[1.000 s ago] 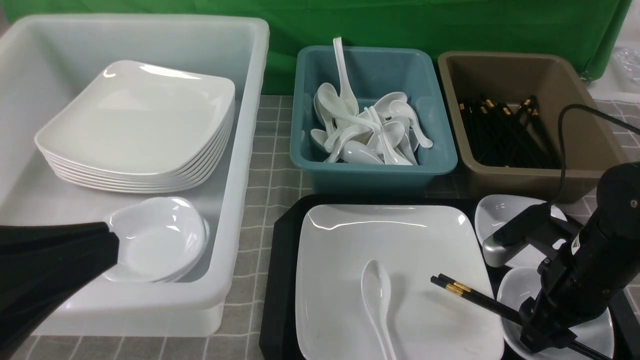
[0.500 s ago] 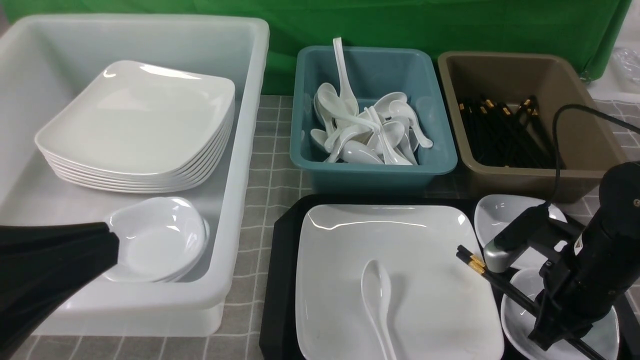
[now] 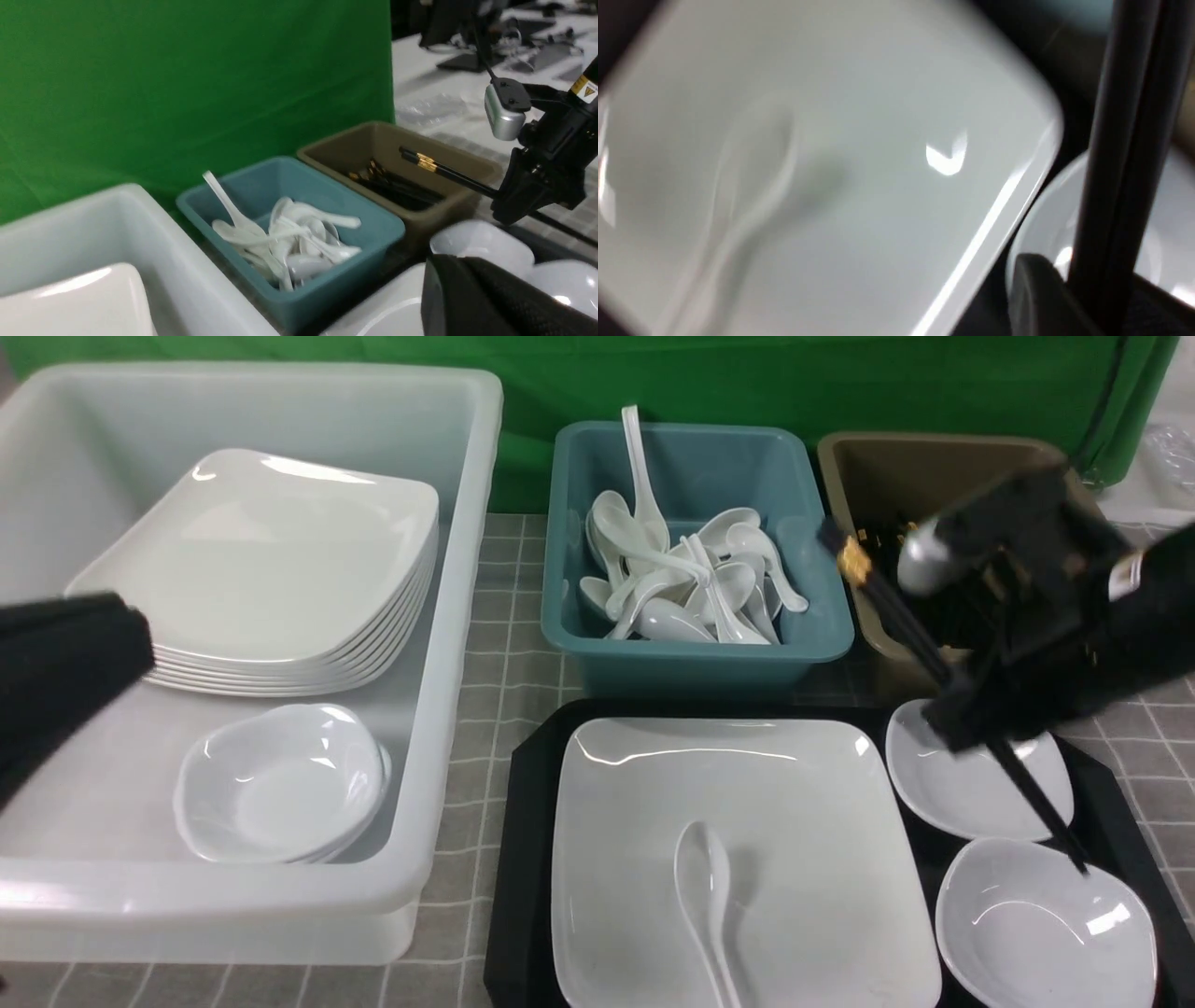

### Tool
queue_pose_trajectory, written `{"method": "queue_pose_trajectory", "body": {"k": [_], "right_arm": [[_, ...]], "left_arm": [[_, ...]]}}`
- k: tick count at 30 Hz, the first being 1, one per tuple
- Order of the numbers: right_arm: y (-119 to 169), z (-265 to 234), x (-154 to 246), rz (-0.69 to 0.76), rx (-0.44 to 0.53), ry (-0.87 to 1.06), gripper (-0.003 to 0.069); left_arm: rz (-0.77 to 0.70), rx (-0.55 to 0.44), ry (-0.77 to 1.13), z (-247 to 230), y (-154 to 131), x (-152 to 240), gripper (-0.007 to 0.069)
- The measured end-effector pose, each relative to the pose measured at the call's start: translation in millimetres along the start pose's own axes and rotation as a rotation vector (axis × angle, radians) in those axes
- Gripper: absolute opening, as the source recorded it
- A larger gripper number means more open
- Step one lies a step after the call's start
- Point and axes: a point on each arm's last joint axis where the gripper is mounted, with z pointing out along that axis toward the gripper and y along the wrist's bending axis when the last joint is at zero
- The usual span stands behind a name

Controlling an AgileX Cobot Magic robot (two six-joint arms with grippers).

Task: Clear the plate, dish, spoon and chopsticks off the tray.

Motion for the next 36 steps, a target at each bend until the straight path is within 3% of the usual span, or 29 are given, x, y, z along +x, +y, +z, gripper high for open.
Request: {"method": "queue_pose_trajectory", "body": {"k": [2, 4, 8, 14, 15, 16, 20, 22, 25, 27, 30, 32, 36], "right_arm": [[-13.1, 4.2, -13.6, 0.073, 0.001, -0.038, 0.0121], [-52.1, 14.7, -43.3, 0.224, 0.011, -0.131, 0.0121], [-108.0, 42.2, -73.6, 0.386, 0.032, -0.237, 0.0121], [-153.0, 93.5, -80.9, 0.479, 0.074, -0.233, 0.0126], [-158.7, 111.1, -75.7, 0.495, 0.075, -0.191, 0.0185], [-158.7, 112.1, -75.3, 0.497, 0.074, -0.186, 0.0185], [-157.1, 113.7, -71.3, 0.482, 0.059, -0.126, 0.0411], [-154.4, 100.1, -73.6, 0.456, 0.066, -0.120, 0.0457], [-145.7, 70.2, -75.8, 0.416, 0.068, -0.085, 0.0421], [-132.6, 42.7, -75.9, 0.371, 0.064, -0.032, 0.0351], [-99.2, 7.8, -68.6, 0.286, 0.059, 0.088, 0.0281], [-85.2, -2.1, -62.4, 0.252, 0.063, 0.141, 0.0279], [-25.6, -2.2, -16.8, 0.127, 0.061, 0.367, 0.0294]], "left_arm": [[-0.007, -0.016, -0.027, 0.0, 1.5, -2.5, 0.0021], [-0.011, -0.045, -0.067, -0.3, 4.1, -6.1, 0.0021], [-0.012, -0.037, -0.058, -0.2, 3.4, -5.3, 0.0021], [0.002, -0.013, -0.015, 0.0, 1.3, -1.4, 0.0021], [0.020, -0.009, 0.003, 0.0, 0.9, 0.3, 0.0021], [0.021, -0.009, 0.004, 0.0, 0.8, 0.4, 0.0021], [0.029, -0.006, 0.015, 0.0, 0.5, 1.4, 0.0021], [0.035, -0.008, 0.017, 0.0, 0.7, 1.5, 0.0021], [0.054, -0.014, 0.022, 0.0, 1.3, 1.9, 0.0021], [0.067, -0.019, 0.025, 0.0, 1.8, 2.2, 0.0021], [0.074, -0.021, 0.027, -0.1, 2.0, 2.4, 0.0021], [0.077, -0.021, 0.030, -0.1, 2.0, 2.6, 0.0021], [0.093, -0.009, 0.061, -0.2, 1.1, 5.5, 0.0021]]}}
